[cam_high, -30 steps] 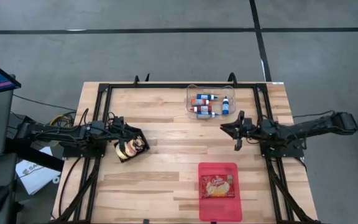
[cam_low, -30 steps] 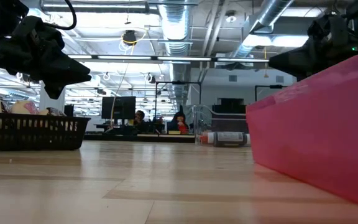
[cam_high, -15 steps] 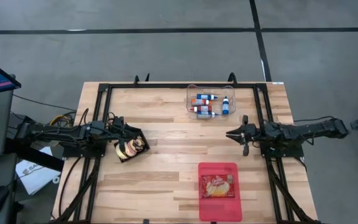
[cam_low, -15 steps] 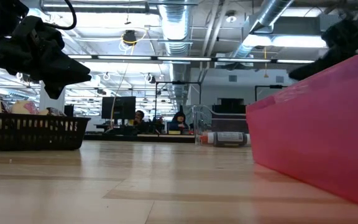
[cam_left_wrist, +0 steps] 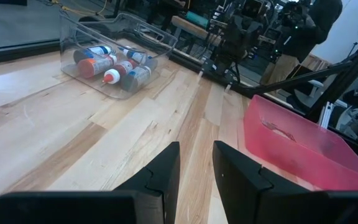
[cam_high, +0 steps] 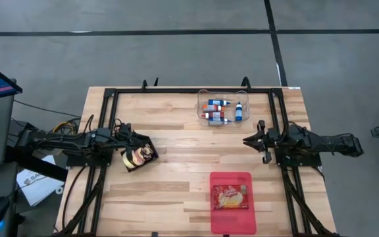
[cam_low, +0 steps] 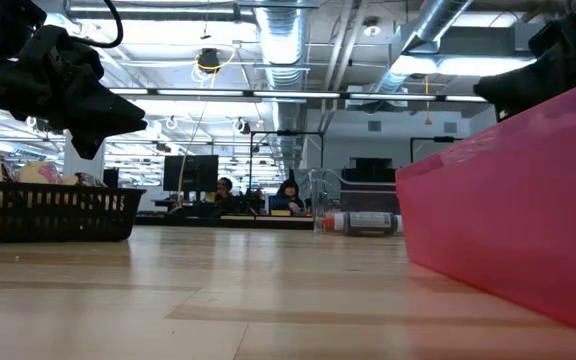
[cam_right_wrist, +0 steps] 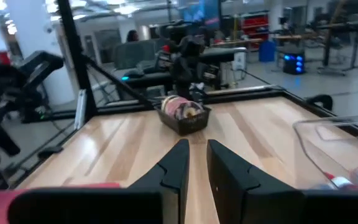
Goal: Pick & Place Food Item
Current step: Return to Home Position
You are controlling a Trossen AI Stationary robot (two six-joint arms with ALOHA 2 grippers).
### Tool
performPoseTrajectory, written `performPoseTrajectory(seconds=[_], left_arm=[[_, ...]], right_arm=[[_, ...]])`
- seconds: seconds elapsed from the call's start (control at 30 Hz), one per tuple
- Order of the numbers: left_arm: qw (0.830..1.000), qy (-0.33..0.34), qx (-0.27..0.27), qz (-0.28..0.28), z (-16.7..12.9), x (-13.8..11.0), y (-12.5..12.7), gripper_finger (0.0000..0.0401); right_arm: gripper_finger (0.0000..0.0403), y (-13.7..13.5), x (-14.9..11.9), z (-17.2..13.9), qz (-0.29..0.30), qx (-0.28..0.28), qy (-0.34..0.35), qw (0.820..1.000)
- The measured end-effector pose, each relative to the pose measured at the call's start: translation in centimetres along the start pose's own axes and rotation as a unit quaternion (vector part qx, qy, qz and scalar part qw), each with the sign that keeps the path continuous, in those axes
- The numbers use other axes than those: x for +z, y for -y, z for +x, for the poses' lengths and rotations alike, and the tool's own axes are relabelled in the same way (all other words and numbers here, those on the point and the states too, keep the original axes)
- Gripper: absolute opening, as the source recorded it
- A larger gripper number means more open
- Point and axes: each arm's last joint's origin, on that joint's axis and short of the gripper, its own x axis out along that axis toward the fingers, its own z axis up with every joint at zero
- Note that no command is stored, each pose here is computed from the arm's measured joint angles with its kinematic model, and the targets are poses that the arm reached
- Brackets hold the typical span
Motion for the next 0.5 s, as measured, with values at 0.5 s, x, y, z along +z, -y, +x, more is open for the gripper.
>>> performPoseTrajectory(seconds=[0.5], left_arm=[[1.0,0.0,0.001,0.0,0.0,0.0,0.0,0.0092]], right_arm=[[0.0051,0.21,0.0,0.01,0.019,-0.012,0.001,1.0]])
